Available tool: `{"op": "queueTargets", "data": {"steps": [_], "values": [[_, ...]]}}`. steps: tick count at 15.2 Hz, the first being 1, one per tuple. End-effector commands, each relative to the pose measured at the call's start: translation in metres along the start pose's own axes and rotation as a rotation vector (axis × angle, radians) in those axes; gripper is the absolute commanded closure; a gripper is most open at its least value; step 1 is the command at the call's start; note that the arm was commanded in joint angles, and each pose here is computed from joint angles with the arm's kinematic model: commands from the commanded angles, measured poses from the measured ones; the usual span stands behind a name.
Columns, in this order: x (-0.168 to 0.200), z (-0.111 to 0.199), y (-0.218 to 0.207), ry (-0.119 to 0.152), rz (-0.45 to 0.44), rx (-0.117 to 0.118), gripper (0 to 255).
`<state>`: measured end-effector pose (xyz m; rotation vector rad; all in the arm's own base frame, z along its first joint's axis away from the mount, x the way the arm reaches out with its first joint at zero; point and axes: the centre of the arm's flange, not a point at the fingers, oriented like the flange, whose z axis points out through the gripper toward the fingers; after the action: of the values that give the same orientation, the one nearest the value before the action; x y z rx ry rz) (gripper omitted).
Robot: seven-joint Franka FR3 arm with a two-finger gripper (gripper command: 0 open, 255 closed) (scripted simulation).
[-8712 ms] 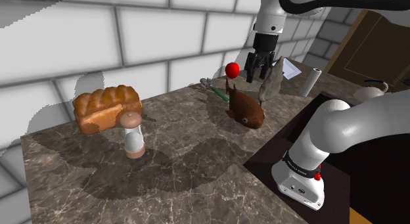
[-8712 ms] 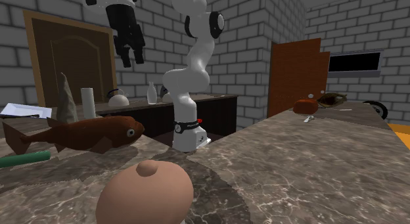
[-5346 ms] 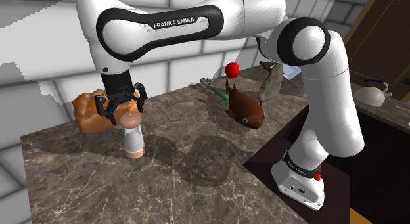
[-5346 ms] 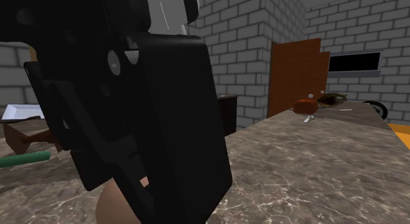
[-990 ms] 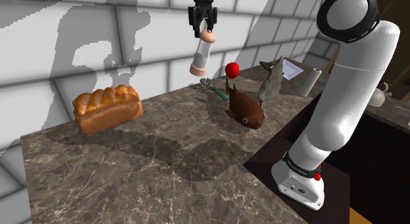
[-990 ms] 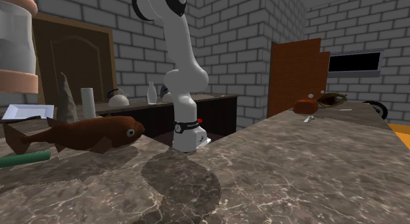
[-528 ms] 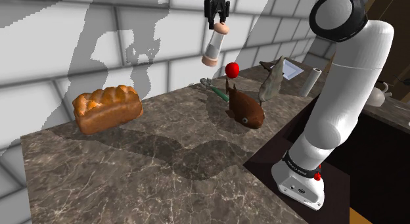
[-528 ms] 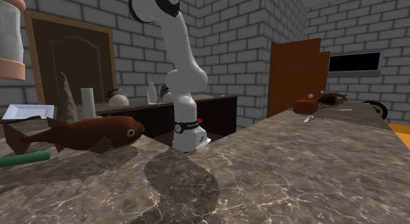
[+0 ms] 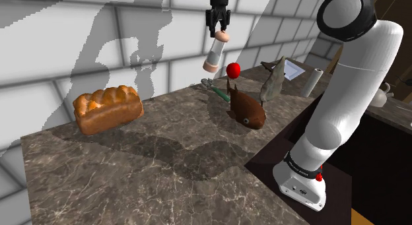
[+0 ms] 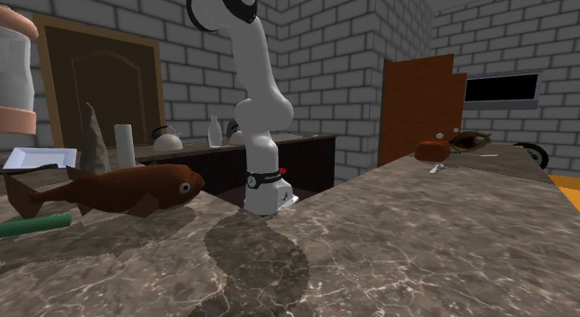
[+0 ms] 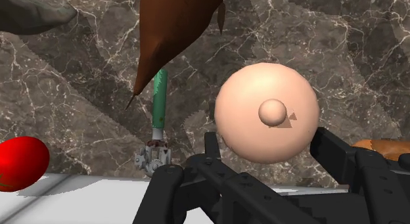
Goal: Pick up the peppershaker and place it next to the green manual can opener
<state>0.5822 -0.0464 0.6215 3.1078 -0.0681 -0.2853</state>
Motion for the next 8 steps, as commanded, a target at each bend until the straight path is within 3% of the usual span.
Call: {"op": "queueTargets", "data": {"steps": [1,8], "values": [[0.002,0.012,0.000,0.001,0.000,0.000,255],[0.008,0.048,-0.001,0.001,0.000,0.000,255]]}}
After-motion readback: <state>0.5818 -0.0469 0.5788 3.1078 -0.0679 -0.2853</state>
